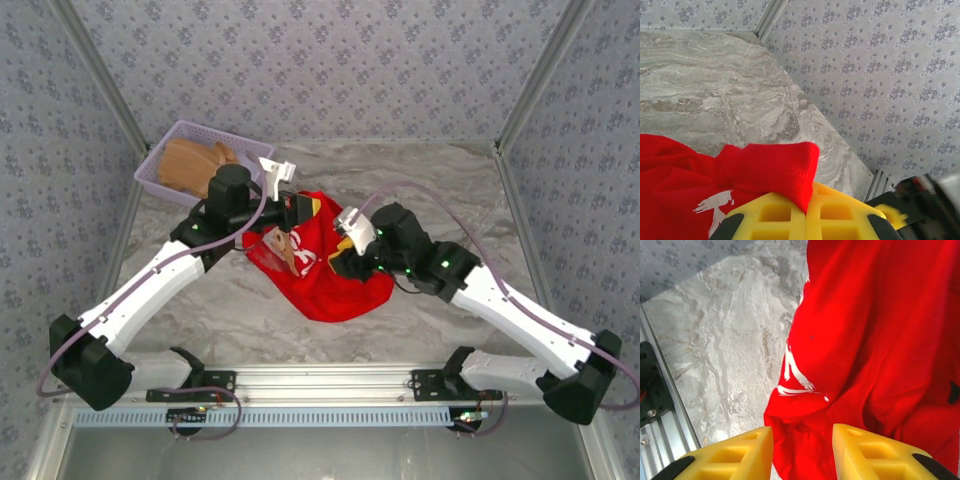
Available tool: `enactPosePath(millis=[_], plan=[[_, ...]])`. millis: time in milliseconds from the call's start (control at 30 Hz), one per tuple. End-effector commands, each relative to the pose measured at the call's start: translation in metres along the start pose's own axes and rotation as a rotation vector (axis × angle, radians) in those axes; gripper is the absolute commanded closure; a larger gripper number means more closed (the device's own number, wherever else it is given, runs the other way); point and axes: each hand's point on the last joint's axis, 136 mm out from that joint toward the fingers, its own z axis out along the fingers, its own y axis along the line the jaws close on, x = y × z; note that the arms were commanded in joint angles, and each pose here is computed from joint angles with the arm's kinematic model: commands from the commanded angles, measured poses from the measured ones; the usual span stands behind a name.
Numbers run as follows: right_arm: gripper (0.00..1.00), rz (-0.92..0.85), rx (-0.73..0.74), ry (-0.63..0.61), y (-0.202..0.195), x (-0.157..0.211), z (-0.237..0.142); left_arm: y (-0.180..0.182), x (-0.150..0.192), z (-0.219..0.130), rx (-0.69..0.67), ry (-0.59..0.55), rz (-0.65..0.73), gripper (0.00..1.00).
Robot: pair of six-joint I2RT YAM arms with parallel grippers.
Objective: Fold the inside-out t-shirt
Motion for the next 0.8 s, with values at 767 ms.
enactPosePath(millis=[767], plan=[[1.00, 0.064, -0.044, 0.131, -0.015, 0.033, 0.031, -0.006, -0.025, -0.001, -0.023, -0.054, 0.046, 1.00]])
